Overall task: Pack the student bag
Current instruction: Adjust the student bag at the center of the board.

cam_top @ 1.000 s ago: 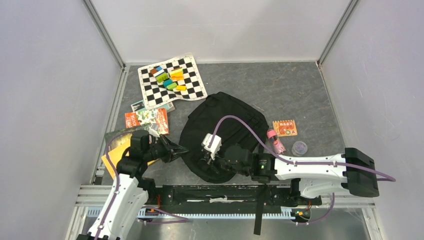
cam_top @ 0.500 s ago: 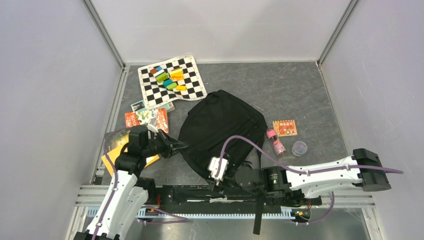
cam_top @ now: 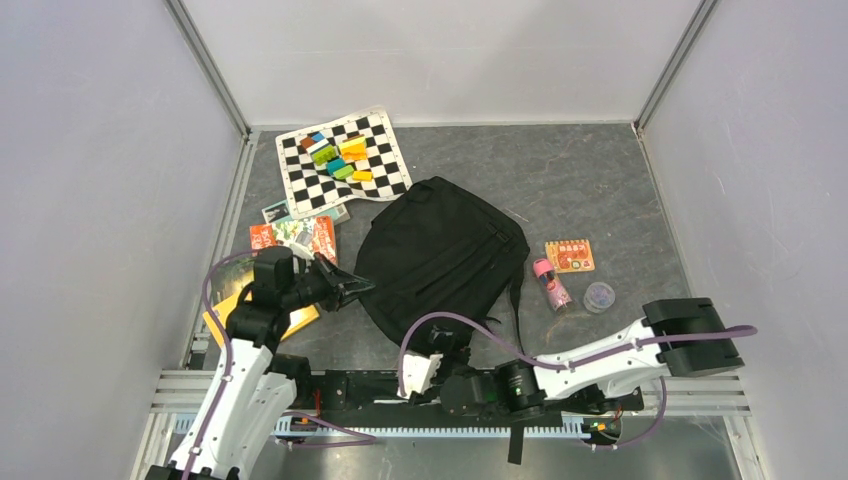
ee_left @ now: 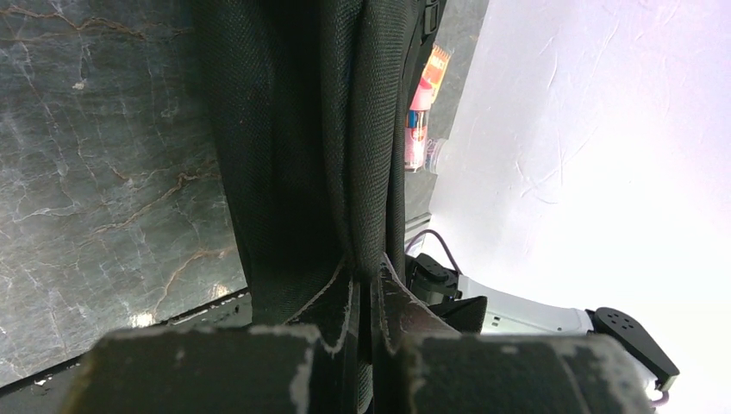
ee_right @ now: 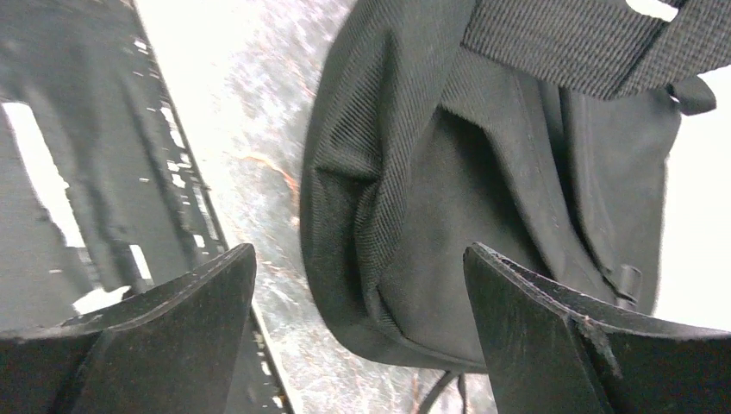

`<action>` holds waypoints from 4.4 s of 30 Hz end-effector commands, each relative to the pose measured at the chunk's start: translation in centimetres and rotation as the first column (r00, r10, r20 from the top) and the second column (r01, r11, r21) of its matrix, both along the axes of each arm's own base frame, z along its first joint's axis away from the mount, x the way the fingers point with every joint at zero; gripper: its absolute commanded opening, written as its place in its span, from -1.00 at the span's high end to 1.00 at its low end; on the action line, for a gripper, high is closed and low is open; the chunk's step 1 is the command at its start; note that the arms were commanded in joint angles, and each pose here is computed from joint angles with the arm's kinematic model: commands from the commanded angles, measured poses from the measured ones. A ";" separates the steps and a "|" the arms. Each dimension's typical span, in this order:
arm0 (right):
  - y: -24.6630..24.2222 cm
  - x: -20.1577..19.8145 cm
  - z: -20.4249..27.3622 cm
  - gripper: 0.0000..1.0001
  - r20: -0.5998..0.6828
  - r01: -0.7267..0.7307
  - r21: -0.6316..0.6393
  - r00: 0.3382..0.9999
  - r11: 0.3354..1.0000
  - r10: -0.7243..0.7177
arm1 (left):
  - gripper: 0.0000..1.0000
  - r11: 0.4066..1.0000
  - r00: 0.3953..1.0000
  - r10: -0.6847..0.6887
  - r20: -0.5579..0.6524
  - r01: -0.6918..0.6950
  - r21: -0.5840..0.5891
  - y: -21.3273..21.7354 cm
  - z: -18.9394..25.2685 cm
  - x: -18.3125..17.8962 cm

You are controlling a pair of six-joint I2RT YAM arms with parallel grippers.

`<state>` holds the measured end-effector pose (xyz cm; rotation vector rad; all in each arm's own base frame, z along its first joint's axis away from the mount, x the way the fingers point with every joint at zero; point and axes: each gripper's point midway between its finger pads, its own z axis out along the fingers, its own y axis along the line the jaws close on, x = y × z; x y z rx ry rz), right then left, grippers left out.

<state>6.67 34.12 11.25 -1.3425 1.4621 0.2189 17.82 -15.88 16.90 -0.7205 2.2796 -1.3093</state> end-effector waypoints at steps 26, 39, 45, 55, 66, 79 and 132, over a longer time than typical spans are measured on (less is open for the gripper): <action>-2.6 10.8 11.0 1.00 0.040 0.344 0.100 0.936 0.934 -0.349 | -0.99 0.883 0.802 -0.110 0.587 -0.192 0.428 5.6 16.3 1.9; -4.9 15.3 23.1 1.00 -0.202 0.227 0.218 0.962 0.949 -0.184 | -0.99 0.823 0.655 -0.294 0.695 -0.195 0.533 5.3 17.5 2.7; -5.8 15.2 26.3 1.00 -0.310 0.181 0.303 0.947 0.936 -0.082 | -0.99 0.821 0.646 -0.326 0.690 -0.168 0.545 5.0 16.5 2.4; -5.9 13.5 26.9 1.00 -0.463 0.156 0.352 0.886 0.923 0.027 | -0.99 0.817 0.544 -0.442 0.713 -0.084 0.570 3.5 16.4 0.4; -5.2 9.6 25.9 1.00 -0.581 0.060 0.356 0.796 0.932 0.171 | -0.99 0.798 0.526 -0.423 0.738 -0.169 0.578 4.1 17.4 3.8; -4.5 9.6 22.3 1.00 -0.673 0.113 0.320 0.726 0.941 0.141 | 0.42 0.850 0.437 -0.485 0.758 0.031 0.526 0.8 16.9 1.8; -4.3 19.5 27.0 0.45 -0.228 0.138 0.289 0.971 0.947 -0.072 | 0.96 0.789 0.618 -0.557 0.554 0.187 0.585 0.7 16.8 5.9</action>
